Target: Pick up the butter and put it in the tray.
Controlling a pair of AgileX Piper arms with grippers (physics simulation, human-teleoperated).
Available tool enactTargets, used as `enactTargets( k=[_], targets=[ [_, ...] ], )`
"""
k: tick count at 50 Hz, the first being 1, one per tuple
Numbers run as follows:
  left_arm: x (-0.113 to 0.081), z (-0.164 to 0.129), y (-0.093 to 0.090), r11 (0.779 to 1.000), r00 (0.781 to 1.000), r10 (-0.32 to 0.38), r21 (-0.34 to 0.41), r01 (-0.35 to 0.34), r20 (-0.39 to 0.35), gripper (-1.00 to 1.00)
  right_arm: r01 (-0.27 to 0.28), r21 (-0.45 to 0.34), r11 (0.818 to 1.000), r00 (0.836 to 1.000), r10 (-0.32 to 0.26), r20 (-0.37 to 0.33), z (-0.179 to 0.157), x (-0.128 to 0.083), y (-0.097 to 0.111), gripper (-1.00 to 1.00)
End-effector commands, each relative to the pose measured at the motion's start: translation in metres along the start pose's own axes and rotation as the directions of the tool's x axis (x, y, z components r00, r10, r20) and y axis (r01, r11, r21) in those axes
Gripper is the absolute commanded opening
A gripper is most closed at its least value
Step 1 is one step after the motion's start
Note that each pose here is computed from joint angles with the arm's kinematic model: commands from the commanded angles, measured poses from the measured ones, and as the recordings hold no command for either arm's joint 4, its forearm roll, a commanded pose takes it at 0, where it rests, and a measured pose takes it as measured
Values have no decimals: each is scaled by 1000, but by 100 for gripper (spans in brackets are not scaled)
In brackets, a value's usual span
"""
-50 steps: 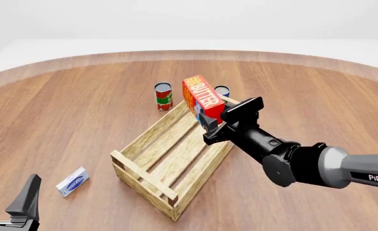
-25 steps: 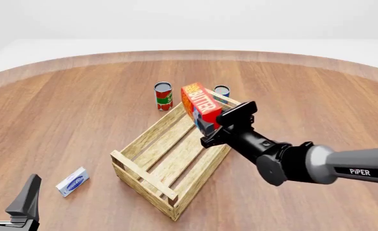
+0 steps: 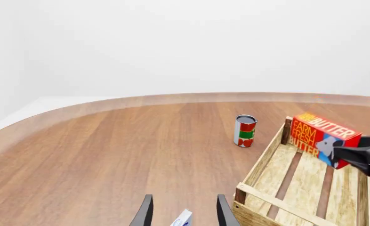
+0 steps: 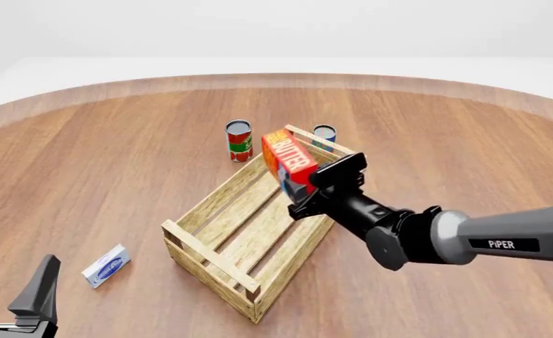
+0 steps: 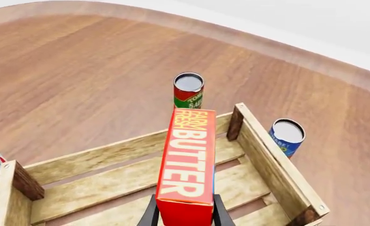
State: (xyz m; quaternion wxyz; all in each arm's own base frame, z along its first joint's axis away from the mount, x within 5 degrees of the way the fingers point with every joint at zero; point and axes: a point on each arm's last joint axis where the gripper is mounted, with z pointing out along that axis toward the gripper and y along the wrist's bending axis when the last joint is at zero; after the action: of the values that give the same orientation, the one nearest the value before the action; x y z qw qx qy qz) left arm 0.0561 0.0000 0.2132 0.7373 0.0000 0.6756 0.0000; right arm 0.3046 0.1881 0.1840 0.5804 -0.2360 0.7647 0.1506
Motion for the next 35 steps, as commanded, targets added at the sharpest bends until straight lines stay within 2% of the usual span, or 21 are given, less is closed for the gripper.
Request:
enactTargets(
  k=[1,35],
  targets=[
    [0,0,0,1000,1000,0,0,0,0,100,-23,1,1000,1000,23,10,8,-2,0,-100],
    [0,0,0,1000,1000,0,0,0,0,100,-36,-15,999,999,36,-36,24,10,6,-100]
  ],
)
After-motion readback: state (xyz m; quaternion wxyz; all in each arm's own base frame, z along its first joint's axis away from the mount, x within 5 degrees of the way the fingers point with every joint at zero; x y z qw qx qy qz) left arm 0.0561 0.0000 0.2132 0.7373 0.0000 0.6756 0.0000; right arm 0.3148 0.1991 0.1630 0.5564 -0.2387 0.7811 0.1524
